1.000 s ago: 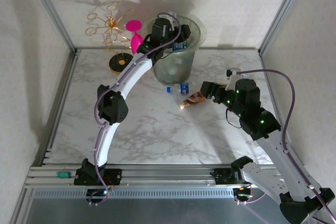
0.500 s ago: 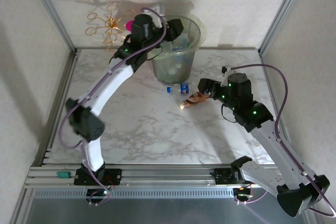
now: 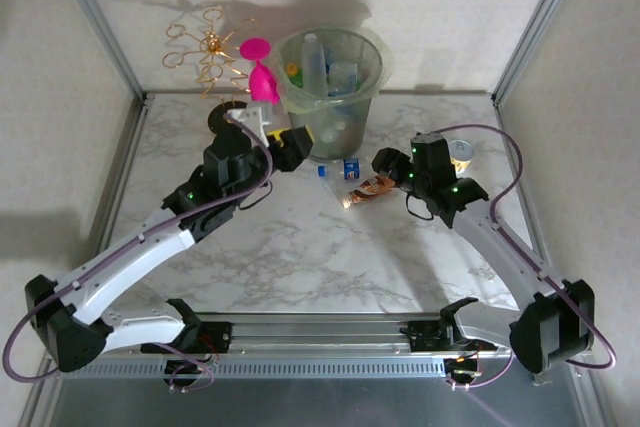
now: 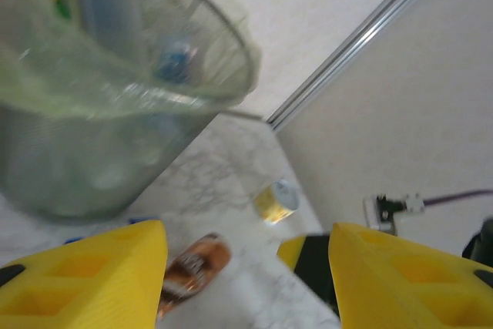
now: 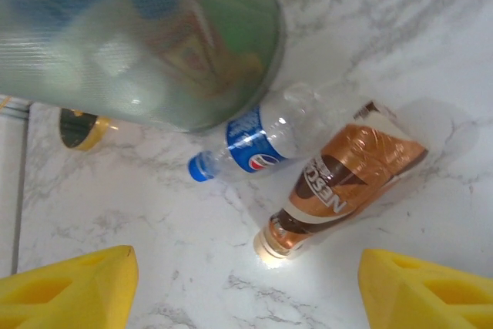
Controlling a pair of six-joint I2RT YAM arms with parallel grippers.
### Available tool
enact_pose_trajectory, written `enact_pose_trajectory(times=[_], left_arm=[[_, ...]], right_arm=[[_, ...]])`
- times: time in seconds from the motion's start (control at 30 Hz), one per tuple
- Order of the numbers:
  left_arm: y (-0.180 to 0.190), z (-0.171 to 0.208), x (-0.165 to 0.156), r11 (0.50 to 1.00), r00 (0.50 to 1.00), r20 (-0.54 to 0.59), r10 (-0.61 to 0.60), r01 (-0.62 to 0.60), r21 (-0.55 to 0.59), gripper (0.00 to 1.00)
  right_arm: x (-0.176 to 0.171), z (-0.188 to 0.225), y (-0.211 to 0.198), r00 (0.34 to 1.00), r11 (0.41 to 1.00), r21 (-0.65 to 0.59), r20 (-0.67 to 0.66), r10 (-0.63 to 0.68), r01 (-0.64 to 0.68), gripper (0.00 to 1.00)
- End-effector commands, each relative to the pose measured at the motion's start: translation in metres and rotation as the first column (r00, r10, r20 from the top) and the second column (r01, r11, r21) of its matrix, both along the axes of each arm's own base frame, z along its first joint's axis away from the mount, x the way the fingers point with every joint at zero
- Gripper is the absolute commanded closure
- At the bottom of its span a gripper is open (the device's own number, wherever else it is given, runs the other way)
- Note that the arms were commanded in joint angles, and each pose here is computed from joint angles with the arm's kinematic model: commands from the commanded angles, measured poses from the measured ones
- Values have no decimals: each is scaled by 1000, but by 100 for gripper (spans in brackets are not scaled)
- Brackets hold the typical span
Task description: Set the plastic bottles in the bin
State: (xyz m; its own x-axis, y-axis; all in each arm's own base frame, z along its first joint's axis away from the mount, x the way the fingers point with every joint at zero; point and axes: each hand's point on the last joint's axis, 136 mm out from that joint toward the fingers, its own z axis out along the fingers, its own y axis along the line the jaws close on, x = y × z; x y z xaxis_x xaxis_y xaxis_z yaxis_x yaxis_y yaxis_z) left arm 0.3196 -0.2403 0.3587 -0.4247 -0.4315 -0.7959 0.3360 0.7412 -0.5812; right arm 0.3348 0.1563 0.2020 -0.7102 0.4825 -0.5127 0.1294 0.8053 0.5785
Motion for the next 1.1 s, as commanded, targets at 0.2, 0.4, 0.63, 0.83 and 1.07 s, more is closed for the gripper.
enact_pose_trajectory(times=[0.2,0.4,0.63,0.83,1.07], left_arm=[[39,-30,-11,977,993,57,108,-116,178,42],[36,-27,-14,981,995,59,81,-90,170,42],[40,-19,-18,985,993,78,86,-97,146,42],[40,-19,-18,984,993,78,88,-99,149,42],[37,-24,-16,983,994,71,77,-88,161,43]], right_arm=[[25,-70,14,971,981,128,-205,-119,148,21],[36,-108,12,932,961,112,-295,-211,253,15],[40,-138,4,891,942,68,-354,-285,328,18],[44,-157,2,878,941,48,-378,-293,334,23],[48,-171,-2,870,940,33,-391,-300,339,27]])
